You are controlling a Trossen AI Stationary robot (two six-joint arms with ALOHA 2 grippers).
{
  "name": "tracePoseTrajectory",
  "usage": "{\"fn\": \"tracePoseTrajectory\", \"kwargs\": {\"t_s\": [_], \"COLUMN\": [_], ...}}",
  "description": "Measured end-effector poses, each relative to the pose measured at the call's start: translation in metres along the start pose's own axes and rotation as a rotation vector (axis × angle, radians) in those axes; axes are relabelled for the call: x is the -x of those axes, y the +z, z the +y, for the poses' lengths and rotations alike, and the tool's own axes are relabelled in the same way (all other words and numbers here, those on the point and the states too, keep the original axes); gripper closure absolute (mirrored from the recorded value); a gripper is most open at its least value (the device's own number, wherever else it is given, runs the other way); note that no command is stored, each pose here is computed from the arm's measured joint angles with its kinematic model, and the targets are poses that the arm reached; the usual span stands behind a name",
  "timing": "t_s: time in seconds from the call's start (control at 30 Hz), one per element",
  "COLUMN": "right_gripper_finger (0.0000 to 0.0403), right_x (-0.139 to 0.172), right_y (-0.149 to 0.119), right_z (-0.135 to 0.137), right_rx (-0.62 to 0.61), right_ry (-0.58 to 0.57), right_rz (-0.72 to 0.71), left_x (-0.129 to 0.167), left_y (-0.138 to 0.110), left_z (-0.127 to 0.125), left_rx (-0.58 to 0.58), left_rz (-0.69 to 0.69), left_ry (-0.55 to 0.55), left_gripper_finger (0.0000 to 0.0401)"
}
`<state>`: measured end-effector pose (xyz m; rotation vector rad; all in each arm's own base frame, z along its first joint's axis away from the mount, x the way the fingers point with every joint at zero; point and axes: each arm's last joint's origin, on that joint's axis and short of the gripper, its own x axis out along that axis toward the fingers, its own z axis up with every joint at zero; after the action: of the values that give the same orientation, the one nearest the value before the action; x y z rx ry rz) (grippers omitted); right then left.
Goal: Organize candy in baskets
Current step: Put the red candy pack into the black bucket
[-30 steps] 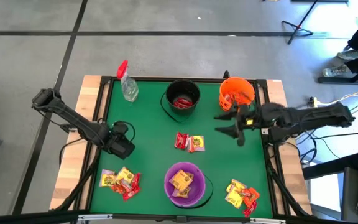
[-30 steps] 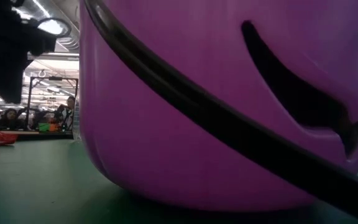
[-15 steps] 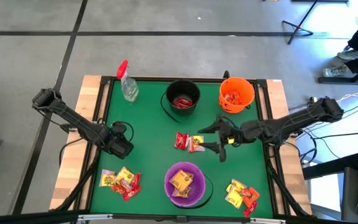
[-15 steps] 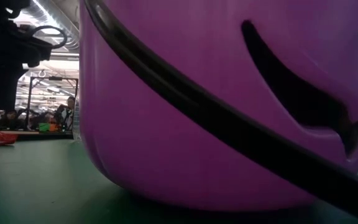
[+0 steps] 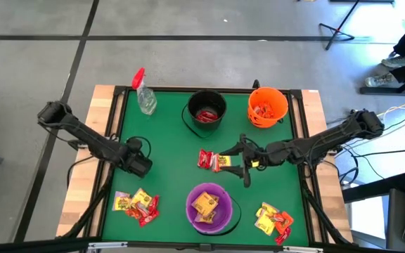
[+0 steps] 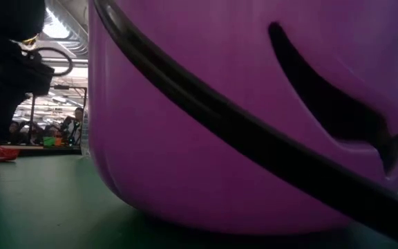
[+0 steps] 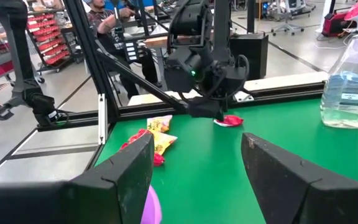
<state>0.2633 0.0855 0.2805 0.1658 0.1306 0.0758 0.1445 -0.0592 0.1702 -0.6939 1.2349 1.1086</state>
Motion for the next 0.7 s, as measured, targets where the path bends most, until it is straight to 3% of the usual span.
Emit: {"fn": "tracePoseTrajectory", "kwargs": {"t_s": [0.37, 0.7], "right_gripper_finger": [0.0162, 0.0162], "right_x": [0.000, -0.005], "right_y": [0.000, -0.004], "right_z": [0.000, 0.000], "right_rx": [0.000, -0.002], "right_ry": [-0.001, -0.002], "right_rz": [0.002, 0.010], "left_x": [-0.019, -0.030], "left_y": [0.015, 0.020], "left_z": [-0.008, -0.012], "left_rx": [0.104, 0.017], "left_rz": [0.104, 0.197], "left_ry": [0.141, 0.198], "left_gripper_finger": [0.0238, 0.0243]}}
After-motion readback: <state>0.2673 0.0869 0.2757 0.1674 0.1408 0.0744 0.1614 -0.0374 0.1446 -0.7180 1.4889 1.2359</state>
